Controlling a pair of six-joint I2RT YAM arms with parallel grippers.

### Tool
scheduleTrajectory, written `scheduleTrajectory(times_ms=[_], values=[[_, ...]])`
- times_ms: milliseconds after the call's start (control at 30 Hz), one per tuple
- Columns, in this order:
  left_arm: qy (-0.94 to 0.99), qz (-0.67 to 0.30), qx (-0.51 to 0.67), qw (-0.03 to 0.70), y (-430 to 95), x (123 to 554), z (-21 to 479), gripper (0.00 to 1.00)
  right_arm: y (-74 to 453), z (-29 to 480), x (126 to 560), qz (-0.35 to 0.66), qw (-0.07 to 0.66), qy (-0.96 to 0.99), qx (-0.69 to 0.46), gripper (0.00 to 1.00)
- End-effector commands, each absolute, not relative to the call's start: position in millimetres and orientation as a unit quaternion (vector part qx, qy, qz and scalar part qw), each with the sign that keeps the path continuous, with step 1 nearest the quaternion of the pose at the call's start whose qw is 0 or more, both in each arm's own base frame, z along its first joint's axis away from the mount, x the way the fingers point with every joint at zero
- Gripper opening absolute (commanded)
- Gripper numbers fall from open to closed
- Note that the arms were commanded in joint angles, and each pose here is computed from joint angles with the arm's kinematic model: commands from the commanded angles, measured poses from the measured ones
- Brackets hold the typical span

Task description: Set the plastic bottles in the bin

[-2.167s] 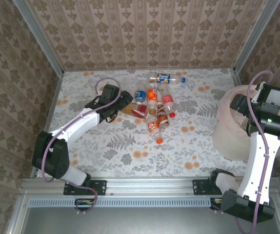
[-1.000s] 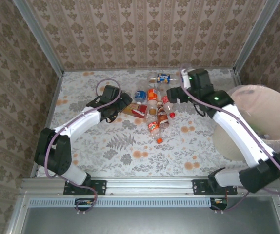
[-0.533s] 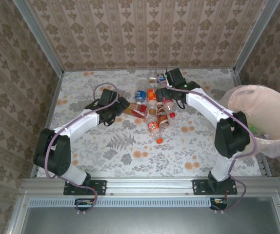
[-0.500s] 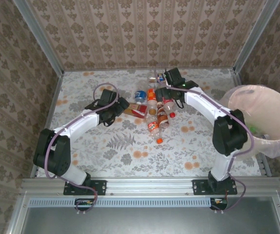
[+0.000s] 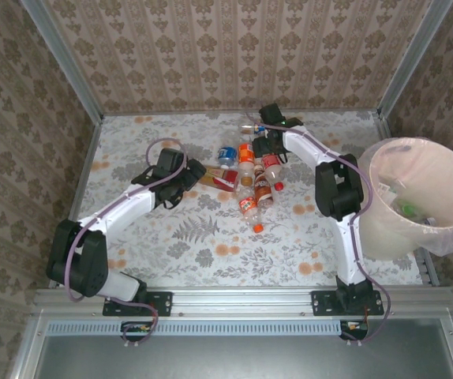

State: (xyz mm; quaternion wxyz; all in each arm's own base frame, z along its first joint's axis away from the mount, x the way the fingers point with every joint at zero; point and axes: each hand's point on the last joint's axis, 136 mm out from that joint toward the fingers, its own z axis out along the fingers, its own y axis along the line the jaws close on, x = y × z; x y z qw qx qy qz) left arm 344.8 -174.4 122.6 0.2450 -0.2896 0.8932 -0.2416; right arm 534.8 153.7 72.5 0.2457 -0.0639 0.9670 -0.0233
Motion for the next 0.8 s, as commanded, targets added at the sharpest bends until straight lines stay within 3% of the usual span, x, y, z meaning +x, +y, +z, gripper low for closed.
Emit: scheduleTrajectory(times_ms=[0,500,767], values=[[0.887,-0.246,-0.295,0.257,-169,345,128,1.00,151,60,529,-0.042,0.212,0.974,-0.070,0.87],[0.892,-0.252,-0.283,0.246,-177,347,125,1.00,146,28,543,-0.077,0.179,0.978,-0.076,0.72],[0.903,-0.234,-0.261,0.247,-177,350,124,1.00,143,64,549,-0.083,0.215,0.969,-0.083,0.61]])
